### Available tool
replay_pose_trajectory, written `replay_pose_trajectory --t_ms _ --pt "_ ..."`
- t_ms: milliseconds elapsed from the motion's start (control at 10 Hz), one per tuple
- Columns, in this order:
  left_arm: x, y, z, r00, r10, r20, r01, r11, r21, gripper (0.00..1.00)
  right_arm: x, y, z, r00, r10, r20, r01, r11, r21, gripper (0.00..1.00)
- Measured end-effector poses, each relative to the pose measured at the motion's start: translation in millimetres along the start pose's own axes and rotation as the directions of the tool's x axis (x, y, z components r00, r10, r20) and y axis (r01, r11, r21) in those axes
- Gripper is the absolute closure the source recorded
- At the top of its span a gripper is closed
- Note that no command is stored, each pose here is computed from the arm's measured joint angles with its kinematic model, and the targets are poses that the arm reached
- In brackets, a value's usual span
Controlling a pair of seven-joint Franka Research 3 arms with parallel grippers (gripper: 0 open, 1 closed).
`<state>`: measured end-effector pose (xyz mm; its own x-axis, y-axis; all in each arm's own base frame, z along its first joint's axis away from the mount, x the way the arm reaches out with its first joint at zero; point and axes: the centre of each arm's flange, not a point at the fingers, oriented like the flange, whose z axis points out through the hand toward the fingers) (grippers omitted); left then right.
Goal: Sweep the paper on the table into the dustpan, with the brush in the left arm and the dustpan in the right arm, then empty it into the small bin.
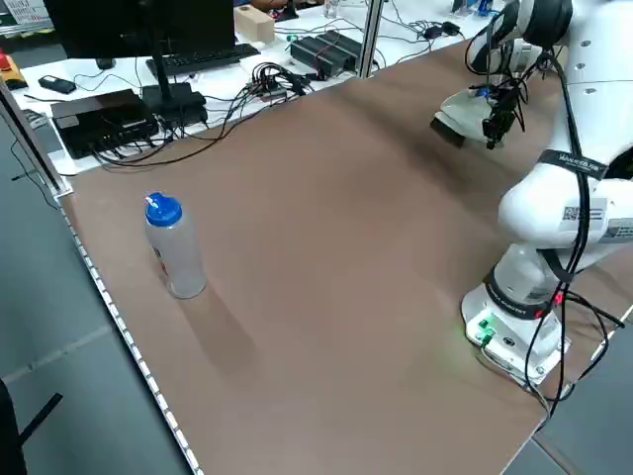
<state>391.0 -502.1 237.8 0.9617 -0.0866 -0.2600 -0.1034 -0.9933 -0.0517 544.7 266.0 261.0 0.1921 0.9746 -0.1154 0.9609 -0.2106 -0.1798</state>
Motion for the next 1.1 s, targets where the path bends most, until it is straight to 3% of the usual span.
replay_pose_trajectory --t_ms 500,1100 --pt "-2.2 18.2 -11.5 0.999 -0.025 -0.021 0.025 0.999 -0.024 0.72 32.5 -15.5 -9.0 0.998 0.052 0.02 -0.052 0.999 0.004 0.67" --pt "0.7 26.9 -6.9 0.999 -0.032 -0.017 0.031 0.999 -0.029 0.72 36.4 -17.1 -9.5 0.997 0.066 0.026 -0.066 0.998 0.008 0.67"
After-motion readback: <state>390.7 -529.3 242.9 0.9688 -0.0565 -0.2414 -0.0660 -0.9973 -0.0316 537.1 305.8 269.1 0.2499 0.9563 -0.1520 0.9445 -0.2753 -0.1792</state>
